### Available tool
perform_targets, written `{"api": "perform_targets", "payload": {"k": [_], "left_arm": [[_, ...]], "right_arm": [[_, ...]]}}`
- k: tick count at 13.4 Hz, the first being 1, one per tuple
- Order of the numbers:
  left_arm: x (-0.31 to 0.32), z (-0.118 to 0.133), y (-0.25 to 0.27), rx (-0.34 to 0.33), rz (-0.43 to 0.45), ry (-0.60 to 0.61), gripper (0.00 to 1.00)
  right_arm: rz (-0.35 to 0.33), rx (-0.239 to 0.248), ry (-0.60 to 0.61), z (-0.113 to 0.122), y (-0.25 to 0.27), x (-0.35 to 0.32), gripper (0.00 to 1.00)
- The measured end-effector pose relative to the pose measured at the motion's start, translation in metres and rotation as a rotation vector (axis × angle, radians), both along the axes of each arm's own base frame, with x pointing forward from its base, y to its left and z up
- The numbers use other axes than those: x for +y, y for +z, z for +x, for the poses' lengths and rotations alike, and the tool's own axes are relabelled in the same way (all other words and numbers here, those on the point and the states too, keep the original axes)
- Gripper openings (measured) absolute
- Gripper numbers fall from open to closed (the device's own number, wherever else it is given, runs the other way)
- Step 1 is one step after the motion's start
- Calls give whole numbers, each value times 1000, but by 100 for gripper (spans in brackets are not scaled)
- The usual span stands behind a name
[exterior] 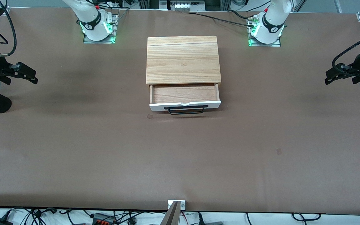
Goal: Pull top drawer with both arms simultaneously
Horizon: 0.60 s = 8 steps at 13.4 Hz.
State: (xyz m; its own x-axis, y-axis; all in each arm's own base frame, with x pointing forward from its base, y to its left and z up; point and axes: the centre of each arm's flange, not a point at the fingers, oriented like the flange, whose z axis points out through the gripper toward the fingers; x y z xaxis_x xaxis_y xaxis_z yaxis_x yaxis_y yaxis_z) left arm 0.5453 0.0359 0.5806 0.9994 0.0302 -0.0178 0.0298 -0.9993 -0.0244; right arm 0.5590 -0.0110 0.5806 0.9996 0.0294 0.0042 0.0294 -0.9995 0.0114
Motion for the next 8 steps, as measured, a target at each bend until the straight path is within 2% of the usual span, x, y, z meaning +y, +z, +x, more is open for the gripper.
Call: {"api": "perform_targets", "payload": {"k": [5, 8], "left_arm": [[1, -1, 0, 10, -2, 1, 100], [1, -1, 1, 11, -2, 2, 100]], "right_arm": [[0, -7, 5, 1, 0, 3, 100], [-1, -38, 6, 4, 3, 3, 100]]}}
